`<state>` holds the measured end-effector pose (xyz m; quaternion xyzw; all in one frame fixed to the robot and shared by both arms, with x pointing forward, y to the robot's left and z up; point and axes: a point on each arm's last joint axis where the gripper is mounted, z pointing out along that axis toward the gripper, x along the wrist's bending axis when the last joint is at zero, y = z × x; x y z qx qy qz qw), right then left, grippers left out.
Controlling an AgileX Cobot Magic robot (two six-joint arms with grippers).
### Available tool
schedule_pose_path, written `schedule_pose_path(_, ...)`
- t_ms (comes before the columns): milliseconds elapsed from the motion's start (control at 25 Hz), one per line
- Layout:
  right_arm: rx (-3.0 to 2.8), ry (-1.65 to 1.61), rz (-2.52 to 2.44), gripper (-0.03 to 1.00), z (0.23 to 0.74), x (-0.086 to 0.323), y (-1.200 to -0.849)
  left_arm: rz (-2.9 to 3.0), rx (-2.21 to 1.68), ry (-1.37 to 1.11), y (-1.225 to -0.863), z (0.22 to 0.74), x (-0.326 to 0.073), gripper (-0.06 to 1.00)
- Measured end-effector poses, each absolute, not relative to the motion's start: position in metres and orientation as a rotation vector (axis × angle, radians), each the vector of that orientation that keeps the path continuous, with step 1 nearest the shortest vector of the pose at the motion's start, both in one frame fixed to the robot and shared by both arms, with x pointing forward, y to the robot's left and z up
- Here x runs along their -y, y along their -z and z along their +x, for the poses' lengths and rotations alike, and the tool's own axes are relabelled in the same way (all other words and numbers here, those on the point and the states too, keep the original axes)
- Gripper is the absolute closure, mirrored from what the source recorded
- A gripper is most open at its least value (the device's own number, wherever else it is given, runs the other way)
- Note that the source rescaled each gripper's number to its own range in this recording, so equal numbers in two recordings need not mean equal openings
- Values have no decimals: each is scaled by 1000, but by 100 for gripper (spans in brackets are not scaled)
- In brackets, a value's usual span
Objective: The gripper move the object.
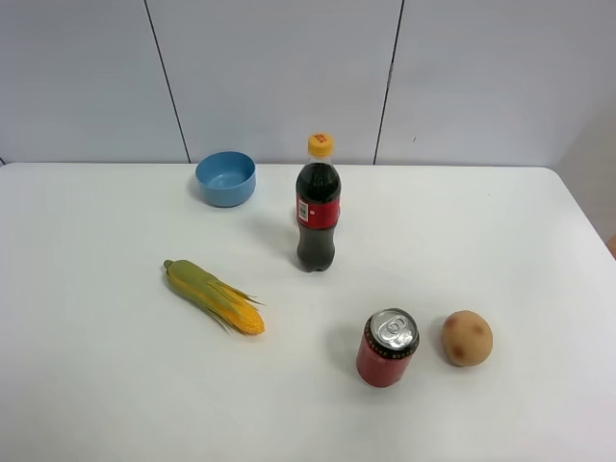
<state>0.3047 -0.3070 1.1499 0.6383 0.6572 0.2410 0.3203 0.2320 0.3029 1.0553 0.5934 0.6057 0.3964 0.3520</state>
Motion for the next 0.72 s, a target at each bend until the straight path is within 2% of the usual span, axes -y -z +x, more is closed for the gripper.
schedule_pose_path(400, -1704, -756, 1744, -3, 268, 299, -1056, 1536, -1567, -1026, -1055, 232, -303, -6)
schedule_pose_path(720, -1641, -823, 1680, -3, 258, 299, -1051, 1536, -1567, -1026, -1055, 232, -303, -6)
